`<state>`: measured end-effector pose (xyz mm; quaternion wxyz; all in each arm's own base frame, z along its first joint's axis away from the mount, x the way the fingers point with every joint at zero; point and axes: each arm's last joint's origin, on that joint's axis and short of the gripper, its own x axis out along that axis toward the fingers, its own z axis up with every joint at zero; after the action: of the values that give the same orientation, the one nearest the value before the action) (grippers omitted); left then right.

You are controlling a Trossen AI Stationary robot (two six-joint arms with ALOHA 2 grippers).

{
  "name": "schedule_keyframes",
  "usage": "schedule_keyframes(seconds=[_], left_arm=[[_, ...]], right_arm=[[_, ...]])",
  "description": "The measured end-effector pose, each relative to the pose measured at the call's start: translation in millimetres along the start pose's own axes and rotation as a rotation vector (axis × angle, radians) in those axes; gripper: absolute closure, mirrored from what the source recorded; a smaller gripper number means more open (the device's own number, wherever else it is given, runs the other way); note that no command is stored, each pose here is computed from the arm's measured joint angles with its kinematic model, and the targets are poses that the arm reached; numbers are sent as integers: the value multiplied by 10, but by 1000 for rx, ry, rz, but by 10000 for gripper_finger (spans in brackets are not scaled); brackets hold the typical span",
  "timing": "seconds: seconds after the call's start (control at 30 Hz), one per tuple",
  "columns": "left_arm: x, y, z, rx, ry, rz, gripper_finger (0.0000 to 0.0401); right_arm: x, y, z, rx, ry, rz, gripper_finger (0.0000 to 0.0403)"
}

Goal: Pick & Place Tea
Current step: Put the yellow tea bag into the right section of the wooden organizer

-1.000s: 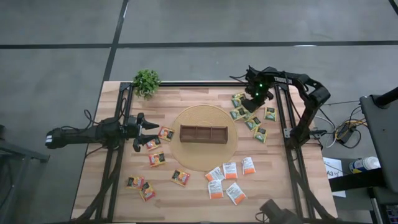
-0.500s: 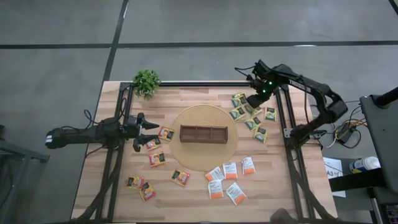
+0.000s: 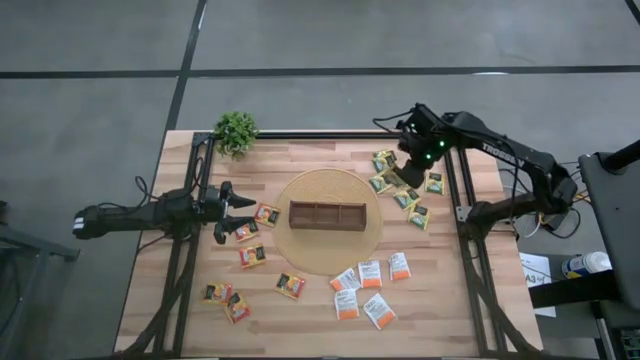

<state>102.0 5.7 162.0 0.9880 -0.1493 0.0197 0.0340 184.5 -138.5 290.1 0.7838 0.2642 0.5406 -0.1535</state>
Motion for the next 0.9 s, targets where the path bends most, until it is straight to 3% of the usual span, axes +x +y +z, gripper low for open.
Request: schedule_keyframes(seconds=[0.2,0.5,0.9], left_arm=[[0,0,-1,0,0,0,144],[0,1,-1,0,1,0,144],[0,0,-1,0,0,0,144]], right_arm=[[-116,359,283,-110,-49,25,394],[19,731,666,-295,54,-17,394],[348,999,794,-427,128,10,395]])
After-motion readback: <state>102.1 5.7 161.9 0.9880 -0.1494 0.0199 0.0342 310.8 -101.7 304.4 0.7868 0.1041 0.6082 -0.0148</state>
